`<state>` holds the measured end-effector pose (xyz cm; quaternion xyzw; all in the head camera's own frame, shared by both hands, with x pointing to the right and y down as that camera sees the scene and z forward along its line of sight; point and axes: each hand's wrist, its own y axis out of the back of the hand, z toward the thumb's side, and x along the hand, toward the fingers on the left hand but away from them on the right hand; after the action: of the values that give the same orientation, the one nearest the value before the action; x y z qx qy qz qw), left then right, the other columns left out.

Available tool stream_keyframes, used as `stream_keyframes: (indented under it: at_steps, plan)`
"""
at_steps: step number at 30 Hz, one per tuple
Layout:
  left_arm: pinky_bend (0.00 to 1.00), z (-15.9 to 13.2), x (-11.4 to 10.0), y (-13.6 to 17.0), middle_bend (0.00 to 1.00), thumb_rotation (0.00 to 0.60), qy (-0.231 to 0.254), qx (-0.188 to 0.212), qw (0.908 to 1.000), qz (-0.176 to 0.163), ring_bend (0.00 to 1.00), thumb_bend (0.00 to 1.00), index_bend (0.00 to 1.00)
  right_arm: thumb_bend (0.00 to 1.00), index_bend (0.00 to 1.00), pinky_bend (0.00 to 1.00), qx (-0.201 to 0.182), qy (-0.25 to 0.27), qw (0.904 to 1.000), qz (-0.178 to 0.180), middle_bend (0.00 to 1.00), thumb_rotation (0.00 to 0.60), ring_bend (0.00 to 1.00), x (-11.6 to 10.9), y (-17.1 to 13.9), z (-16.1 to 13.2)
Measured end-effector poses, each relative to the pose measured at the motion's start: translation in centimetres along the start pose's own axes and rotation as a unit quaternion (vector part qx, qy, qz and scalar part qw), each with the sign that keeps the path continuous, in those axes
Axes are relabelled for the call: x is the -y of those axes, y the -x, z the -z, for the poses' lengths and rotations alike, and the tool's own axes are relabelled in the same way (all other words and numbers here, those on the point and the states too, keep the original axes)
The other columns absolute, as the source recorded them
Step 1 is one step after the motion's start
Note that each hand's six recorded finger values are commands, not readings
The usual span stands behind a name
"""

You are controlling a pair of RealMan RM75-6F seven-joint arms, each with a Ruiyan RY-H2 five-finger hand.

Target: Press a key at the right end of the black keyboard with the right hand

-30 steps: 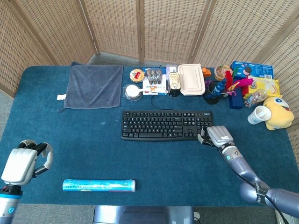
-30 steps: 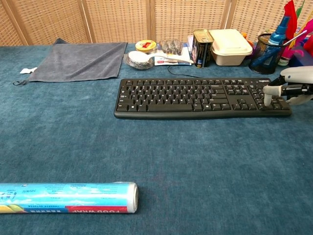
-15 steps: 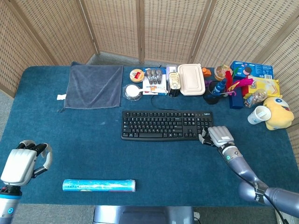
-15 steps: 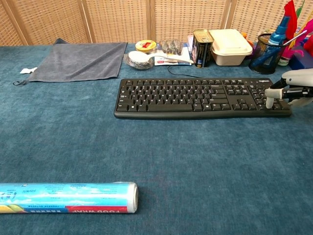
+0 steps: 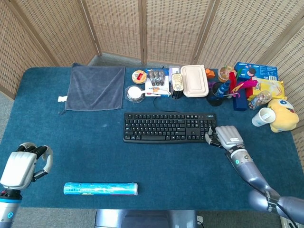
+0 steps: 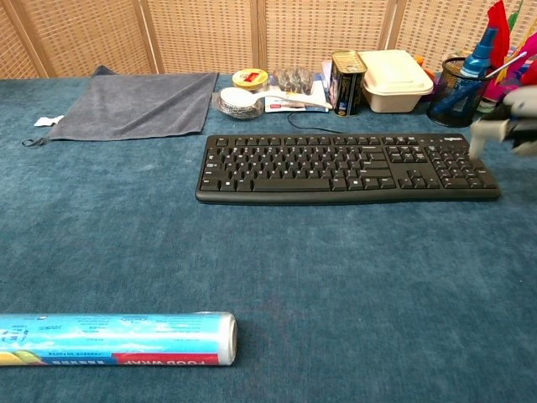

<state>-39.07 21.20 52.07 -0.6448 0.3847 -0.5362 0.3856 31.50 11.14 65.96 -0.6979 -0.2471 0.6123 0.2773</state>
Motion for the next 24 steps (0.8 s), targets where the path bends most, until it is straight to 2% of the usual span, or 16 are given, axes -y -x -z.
stream_keyframes:
  at_steps: [5,11,17,24]
  plan:
    - [0.30,0.4,0.3,0.8,0.58,0.000,0.006,-0.007,0.9999,0.004,0.53,0.46,0.46,0.53,0.33,0.69,0.006,0.038,0.9982,0.046,0.73,0.000,0.84,-2.3,-3.1,1.0]
    - [0.30,1.4,0.7,2.0,0.58,0.000,0.013,-0.026,0.9996,0.009,0.53,0.46,0.46,0.52,0.34,0.62,0.002,0.076,0.9919,0.102,0.57,0.000,0.67,-2.6,-6.9,2.1]
    - [0.30,2.3,1.2,3.2,0.58,0.000,0.022,-0.041,0.9988,0.014,0.53,0.46,0.46,0.52,0.35,0.57,-0.002,0.101,0.9827,0.156,0.54,0.000,0.61,-2.1,-10.6,3.1]
    - [0.30,2.7,2.0,3.8,0.58,0.000,0.029,-0.045,0.9984,0.018,0.53,0.46,0.46,0.51,0.36,0.57,0.018,0.111,0.9778,0.177,0.54,0.000,0.60,-0.5,-13.5,4.4]
